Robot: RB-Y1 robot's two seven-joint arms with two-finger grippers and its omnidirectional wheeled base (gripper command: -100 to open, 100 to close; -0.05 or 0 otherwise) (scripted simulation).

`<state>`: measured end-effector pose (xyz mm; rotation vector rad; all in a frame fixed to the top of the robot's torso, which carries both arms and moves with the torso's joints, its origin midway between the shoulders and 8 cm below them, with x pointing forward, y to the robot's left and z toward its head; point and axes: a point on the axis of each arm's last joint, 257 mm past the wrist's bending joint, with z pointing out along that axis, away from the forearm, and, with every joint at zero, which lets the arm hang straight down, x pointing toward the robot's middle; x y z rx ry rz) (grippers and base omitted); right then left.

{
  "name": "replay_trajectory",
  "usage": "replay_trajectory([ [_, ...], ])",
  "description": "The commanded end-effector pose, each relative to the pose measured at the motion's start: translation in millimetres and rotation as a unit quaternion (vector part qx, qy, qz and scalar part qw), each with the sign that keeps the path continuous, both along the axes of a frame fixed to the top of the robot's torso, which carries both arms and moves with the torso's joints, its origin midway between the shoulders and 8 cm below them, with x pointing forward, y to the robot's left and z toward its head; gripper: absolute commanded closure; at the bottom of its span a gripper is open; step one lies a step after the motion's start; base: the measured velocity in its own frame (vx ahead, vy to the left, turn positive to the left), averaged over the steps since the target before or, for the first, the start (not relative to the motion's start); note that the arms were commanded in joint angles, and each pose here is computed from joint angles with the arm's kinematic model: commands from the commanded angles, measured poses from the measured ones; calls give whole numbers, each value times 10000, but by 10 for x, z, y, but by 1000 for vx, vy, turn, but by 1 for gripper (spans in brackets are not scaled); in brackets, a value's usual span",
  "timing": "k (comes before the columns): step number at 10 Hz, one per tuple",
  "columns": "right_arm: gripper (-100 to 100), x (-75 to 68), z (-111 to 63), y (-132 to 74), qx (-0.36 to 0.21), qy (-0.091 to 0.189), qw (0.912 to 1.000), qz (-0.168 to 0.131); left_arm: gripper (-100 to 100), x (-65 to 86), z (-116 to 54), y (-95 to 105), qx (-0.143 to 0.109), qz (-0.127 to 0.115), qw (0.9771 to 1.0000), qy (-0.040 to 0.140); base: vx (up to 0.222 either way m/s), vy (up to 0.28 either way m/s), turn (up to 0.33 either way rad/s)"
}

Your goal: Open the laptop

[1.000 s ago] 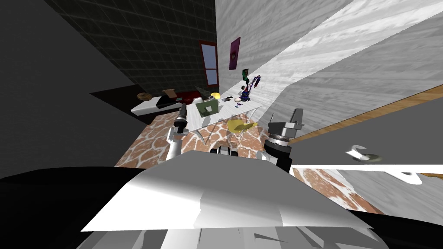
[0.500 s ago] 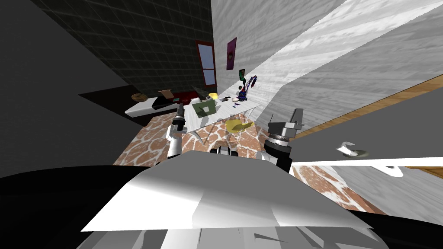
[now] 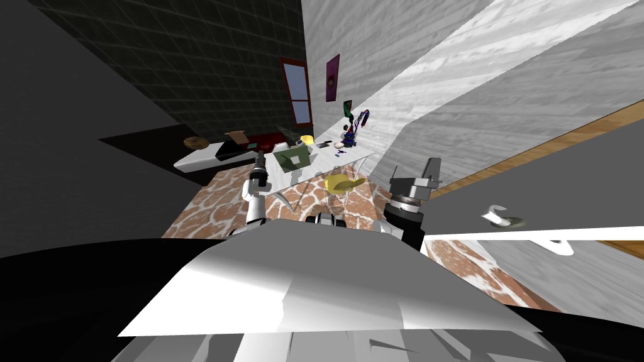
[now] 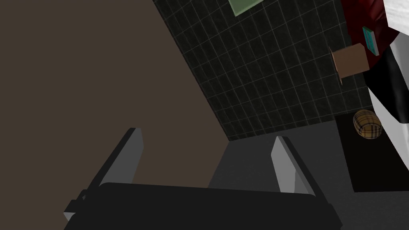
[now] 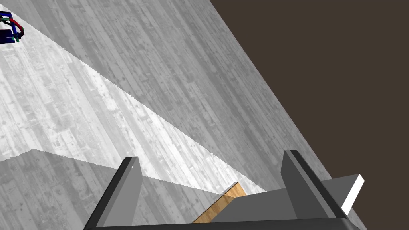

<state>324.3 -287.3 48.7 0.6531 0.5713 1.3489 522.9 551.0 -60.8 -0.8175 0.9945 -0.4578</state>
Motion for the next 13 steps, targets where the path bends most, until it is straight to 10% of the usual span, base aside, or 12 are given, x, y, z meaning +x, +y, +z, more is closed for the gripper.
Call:
replay_trajectory([
  [1,0,0,0,0,0,0,10000,0,-100,39,-140,192,-106,265,9995,160,38,-59,-14],
  [13,0,0,0,0,0,0,10000,0,-100,207,-626,882,-617,1313,9857,856,46,-66,-19],
])
